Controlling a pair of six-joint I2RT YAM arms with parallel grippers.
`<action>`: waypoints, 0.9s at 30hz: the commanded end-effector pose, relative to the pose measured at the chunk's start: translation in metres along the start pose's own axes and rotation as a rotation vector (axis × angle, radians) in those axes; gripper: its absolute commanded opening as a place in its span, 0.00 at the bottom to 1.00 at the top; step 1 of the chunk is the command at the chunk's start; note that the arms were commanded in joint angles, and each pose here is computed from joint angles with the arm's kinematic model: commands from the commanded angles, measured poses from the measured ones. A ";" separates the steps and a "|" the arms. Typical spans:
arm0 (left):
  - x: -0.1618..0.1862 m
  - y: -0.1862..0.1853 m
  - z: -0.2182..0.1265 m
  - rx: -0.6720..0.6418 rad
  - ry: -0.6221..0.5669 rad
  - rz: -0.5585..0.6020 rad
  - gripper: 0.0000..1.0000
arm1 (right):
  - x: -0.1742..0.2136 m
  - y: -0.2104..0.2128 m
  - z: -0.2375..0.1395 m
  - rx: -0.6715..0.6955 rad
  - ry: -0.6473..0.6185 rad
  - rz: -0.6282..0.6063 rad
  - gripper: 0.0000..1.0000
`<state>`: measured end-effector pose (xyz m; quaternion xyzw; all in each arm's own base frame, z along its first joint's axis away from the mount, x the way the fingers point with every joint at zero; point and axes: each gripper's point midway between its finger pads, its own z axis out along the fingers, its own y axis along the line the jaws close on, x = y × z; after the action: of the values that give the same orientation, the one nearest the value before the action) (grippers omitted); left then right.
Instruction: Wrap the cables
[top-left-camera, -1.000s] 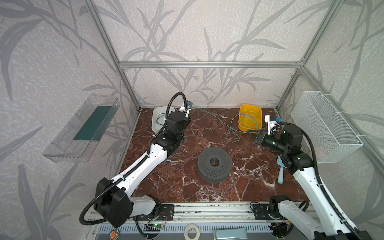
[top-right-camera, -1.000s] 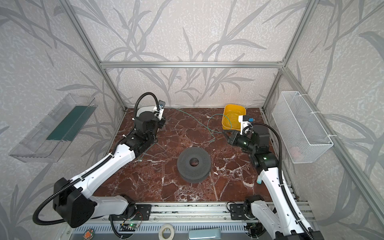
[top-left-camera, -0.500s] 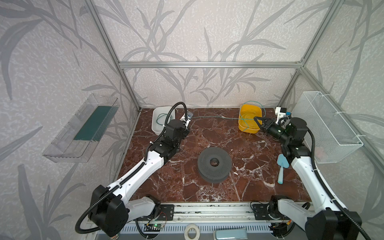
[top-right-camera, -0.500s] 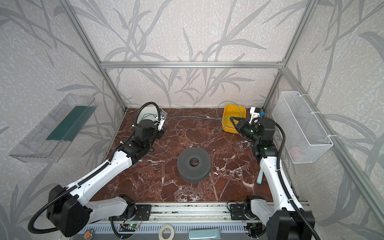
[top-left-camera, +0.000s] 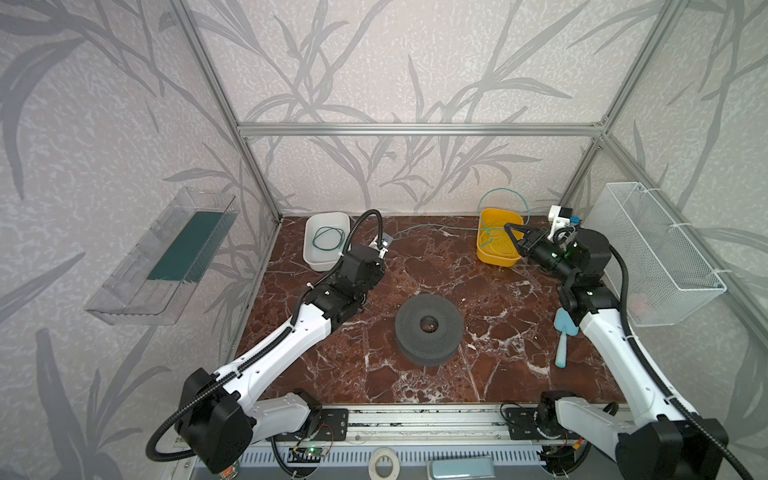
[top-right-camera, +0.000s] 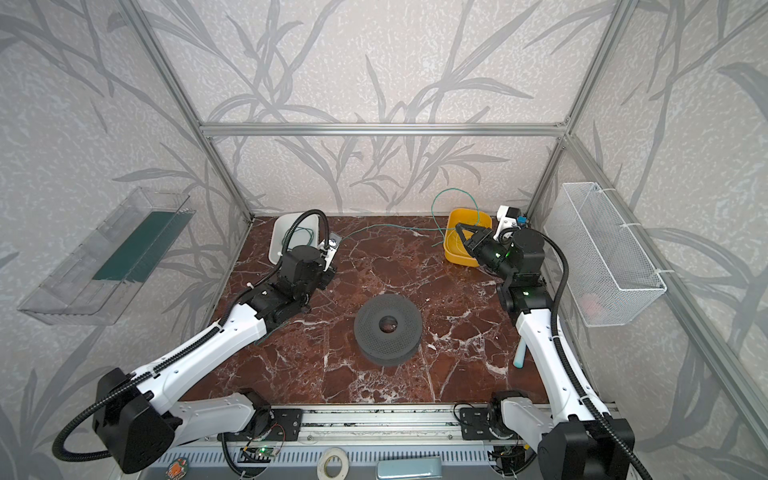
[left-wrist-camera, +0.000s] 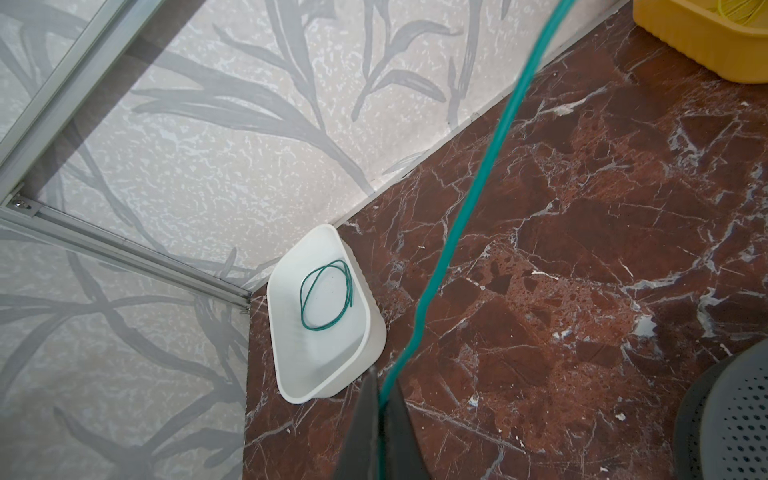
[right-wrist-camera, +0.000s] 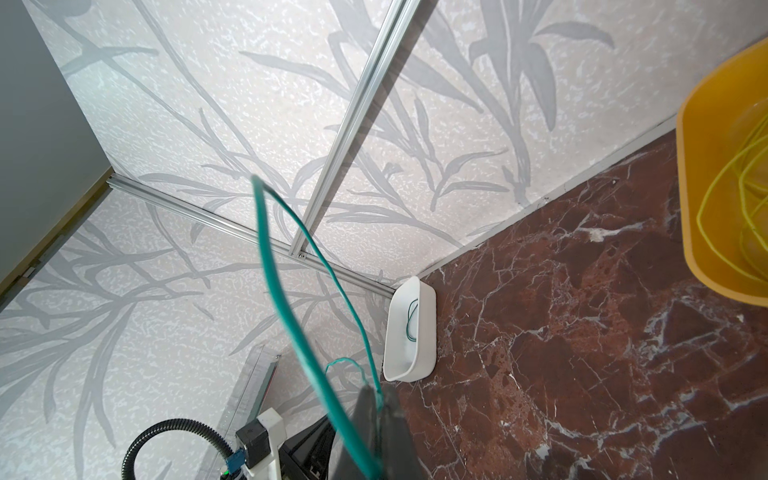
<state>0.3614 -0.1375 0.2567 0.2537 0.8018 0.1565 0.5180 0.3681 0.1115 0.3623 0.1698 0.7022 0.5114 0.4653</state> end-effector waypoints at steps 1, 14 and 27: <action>0.008 0.009 -0.005 -0.046 0.035 0.028 0.11 | -0.006 0.021 0.010 -0.040 -0.025 -0.065 0.00; -0.079 0.061 -0.066 -0.069 -0.104 0.109 0.77 | 0.024 0.015 0.036 -0.056 0.071 -0.020 0.00; -0.189 -0.014 -0.082 0.073 -0.281 0.363 0.79 | 0.024 0.028 0.045 -0.066 0.074 -0.023 0.00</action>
<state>0.3554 -0.2516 0.4094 0.4036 0.6854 0.1849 0.5771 0.3884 0.1663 0.3466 0.1420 0.7203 0.5323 0.4216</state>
